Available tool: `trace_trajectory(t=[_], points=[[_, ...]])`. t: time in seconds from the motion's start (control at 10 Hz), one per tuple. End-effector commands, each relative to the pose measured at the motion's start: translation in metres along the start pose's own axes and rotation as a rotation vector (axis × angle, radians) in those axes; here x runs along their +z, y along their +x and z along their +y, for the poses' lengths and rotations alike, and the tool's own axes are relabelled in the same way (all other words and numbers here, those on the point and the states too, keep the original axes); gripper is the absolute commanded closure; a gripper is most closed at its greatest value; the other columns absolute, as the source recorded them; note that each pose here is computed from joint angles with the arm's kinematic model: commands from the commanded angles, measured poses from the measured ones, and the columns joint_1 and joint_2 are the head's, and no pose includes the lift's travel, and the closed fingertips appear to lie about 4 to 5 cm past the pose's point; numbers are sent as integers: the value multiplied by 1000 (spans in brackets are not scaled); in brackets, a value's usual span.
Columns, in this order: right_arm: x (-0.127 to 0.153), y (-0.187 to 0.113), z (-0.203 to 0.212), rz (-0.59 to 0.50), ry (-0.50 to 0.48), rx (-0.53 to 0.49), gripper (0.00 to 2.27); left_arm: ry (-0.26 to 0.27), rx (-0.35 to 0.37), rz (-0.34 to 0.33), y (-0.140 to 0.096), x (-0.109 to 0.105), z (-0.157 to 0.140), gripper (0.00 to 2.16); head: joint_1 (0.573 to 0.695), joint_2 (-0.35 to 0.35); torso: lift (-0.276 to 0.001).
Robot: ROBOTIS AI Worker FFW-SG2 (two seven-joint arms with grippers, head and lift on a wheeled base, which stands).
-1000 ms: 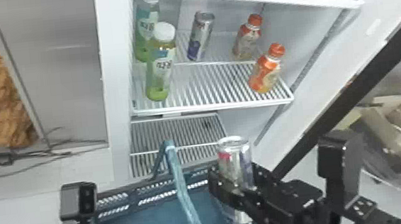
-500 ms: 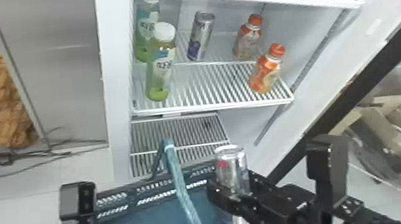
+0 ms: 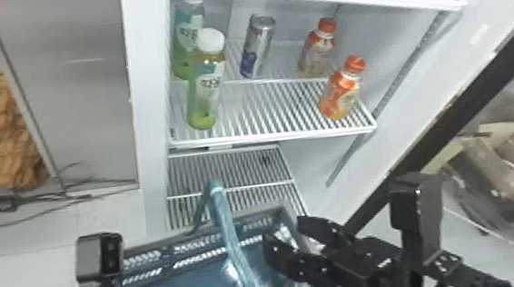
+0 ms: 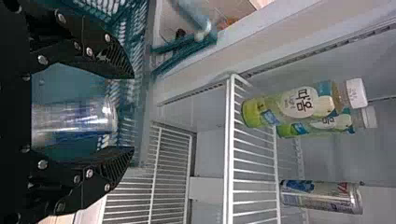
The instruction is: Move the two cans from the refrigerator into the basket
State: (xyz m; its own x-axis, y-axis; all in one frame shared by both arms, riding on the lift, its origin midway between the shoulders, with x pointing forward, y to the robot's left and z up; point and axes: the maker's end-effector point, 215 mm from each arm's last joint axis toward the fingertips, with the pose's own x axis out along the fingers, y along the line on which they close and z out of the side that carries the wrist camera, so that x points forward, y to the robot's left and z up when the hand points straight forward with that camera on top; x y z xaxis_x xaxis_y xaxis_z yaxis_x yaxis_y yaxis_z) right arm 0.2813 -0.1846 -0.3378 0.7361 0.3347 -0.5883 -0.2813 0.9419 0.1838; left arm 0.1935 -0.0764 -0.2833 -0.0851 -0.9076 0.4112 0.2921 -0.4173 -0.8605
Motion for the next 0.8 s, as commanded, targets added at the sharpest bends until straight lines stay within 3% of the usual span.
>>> trace_trajectory(t=[0.0, 0.7], points=[[3, 0, -1, -10, -3, -3, 499, 2, 2, 1, 0, 0, 0, 1162, 695, -350, -276], [95, -11, -26, -319, -55, -71, 499, 3, 0, -2, 0, 1, 0, 1162, 695, -350, -276]])
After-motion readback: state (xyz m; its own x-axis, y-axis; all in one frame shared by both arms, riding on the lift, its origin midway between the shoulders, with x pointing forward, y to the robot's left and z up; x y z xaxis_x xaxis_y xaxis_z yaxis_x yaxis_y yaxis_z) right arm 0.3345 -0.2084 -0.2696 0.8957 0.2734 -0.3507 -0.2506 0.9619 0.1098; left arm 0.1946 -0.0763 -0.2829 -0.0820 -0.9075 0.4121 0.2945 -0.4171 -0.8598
